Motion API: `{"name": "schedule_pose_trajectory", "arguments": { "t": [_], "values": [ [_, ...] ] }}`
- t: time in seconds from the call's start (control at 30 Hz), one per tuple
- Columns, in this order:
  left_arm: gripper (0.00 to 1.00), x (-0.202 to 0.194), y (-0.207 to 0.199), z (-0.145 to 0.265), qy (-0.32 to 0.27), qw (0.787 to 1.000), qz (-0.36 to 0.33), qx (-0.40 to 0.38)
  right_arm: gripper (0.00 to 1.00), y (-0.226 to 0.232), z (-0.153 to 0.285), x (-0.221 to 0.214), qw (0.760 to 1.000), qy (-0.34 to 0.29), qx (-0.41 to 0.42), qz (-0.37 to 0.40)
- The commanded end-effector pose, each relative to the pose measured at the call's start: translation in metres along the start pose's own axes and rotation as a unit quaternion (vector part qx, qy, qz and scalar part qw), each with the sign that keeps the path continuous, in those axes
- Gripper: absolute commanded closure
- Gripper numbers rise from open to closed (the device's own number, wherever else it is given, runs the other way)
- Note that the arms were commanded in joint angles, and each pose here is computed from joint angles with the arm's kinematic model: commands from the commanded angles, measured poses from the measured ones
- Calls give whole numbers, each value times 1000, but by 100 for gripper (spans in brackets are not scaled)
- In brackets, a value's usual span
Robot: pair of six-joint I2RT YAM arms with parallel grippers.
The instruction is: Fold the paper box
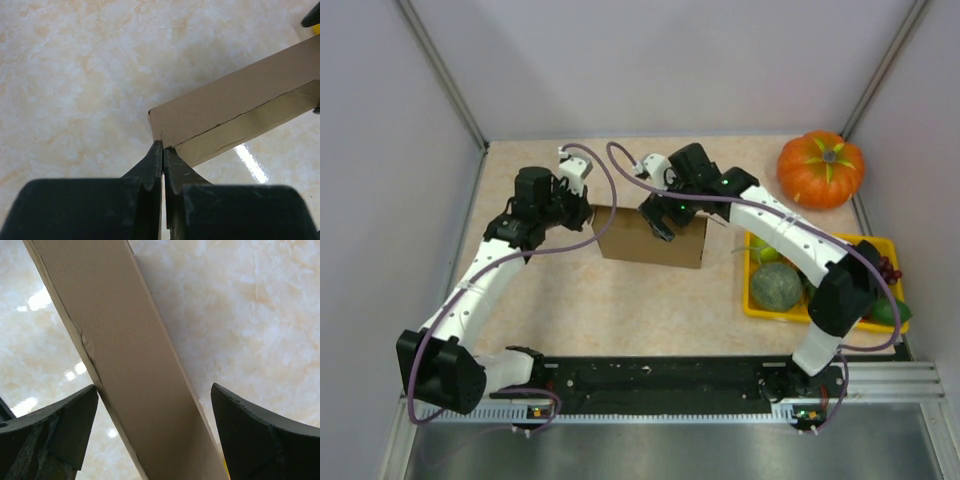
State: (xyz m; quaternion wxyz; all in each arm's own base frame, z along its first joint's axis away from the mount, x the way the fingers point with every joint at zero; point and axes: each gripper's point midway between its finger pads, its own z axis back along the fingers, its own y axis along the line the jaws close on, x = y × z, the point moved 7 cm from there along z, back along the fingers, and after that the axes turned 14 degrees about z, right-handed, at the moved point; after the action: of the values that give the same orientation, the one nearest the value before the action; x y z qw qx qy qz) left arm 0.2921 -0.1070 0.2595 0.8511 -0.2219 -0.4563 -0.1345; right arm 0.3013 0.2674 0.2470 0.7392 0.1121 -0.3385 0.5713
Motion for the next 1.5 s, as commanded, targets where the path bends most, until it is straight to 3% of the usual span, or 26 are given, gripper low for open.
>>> {"name": "schedule_pose_trajectory", "arguments": {
  "t": [0.0, 0.07, 0.27, 0.47, 0.6, 0.7, 0.83, 0.93, 1.2, 1.47],
  "values": [
    [100, 11, -10, 7, -21, 999, 35, -21, 6, -3, 60, 5, 986, -57, -86, -133],
    [100, 13, -12, 9, -16, 998, 50, -22, 5, 4, 83, 0, 982, -75, -93, -143],
    [100, 17, -17, 14, 5, 998, 60, -29, 4, 6, 99, -50, 967, -47, -117, -220],
    [100, 19, -21, 18, 26, 996, 83, -30, 20, 26, 116, -58, 969, -77, -89, -217],
    [100, 18, -21, 15, 44, 994, 96, -31, 30, 21, 114, -66, 968, -57, -118, -215],
    [100, 16, -20, 14, 57, 993, 104, -25, 47, 21, 110, -69, 967, -38, -117, -222],
    [100, 18, -21, 12, 78, 990, 118, -21, 51, 26, 109, -78, 964, -22, -117, -236],
    [100, 17, -22, 9, 89, 987, 133, -23, 59, 29, 113, -82, 961, -13, -125, -247],
    [100, 23, -23, 3, 116, 980, 162, -22, 98, 26, 114, -79, 960, 5, -119, -255],
    [100, 34, -31, -1, 132, 972, 190, -45, 100, 25, 110, -69, 959, 6, -97, -266]
  ]
}}
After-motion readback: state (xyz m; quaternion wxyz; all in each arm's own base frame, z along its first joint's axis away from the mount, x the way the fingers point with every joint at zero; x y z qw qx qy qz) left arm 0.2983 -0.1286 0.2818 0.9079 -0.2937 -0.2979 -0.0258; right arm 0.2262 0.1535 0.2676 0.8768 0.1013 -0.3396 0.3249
